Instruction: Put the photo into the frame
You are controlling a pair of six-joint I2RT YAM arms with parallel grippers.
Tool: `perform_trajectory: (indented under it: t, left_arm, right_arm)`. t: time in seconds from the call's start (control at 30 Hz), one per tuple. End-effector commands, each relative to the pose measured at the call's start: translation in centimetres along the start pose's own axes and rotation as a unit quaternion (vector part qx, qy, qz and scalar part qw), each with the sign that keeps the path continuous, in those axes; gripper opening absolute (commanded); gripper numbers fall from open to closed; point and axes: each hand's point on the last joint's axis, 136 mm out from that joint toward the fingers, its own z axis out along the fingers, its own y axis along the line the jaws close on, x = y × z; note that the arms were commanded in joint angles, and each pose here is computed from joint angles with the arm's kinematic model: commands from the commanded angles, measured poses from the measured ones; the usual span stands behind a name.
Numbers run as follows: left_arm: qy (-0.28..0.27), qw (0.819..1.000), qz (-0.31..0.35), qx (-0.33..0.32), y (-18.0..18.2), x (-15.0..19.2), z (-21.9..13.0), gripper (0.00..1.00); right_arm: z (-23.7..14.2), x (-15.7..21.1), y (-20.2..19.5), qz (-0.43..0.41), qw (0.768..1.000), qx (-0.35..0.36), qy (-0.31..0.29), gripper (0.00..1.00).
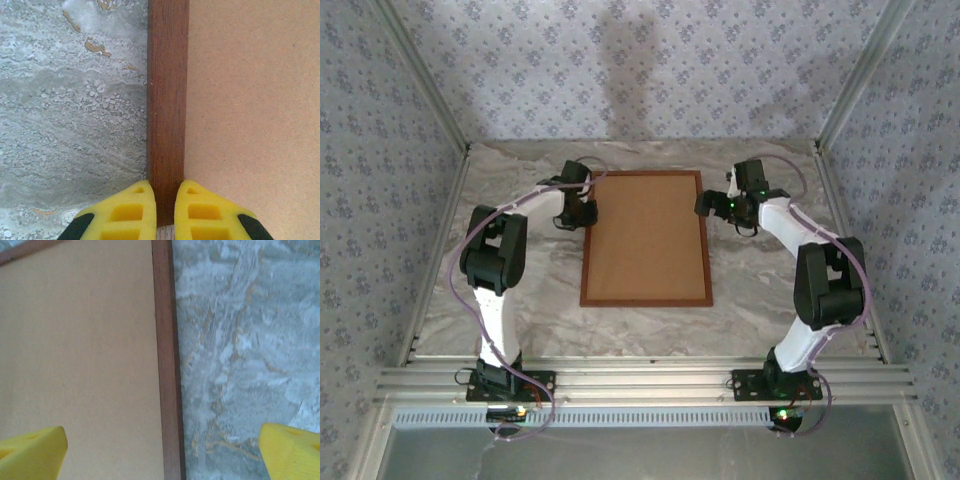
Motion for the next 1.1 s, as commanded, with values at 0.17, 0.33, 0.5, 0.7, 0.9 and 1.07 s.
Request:
perform_trajectory:
  t: [0.17, 0.33, 0.5, 0.7, 0.9, 1.07]
  left_arm:
    - [0.08, 0.995, 0.054, -0.007, -0.7, 7.3, 1.7, 0.04]
    - [0.086, 0.994, 0.062, 0.001, -1.1, 8.8, 1.2, 0.04]
    - [0.094, 0.993, 0.068, 0.004, -1.3, 10.3, 0.9, 0.04]
    - [0.101, 0.992, 0.074, 0.008, -1.4, 11.3, 0.9, 0.04]
    - [0.088, 0.993, 0.076, 0.009, -1.6, 10.6, 0.6, 0.04]
    - [0.088, 0.993, 0.083, 0.007, -1.5, 10.7, 0.7, 0.03]
  right_arm:
    - [1.5, -3.2, -1.7, 0.033, 0.999, -0.008, 0.011, 0.88]
    - [3.0, -3.4, -2.0, 0.032, 0.998, -0.014, 0.046, 0.73]
    - [3.9, -2.9, -3.0, 0.017, 0.997, 0.014, 0.072, 0.69]
    - [4.2, -1.7, -4.1, 0.011, 0.995, 0.036, 0.096, 0.64]
    - [4.7, -0.4, -5.2, 0.006, 0.991, 0.058, 0.121, 0.62]
    - [4.8, -2.5, -5.4, -0.009, 0.99, 0.082, 0.113, 0.62]
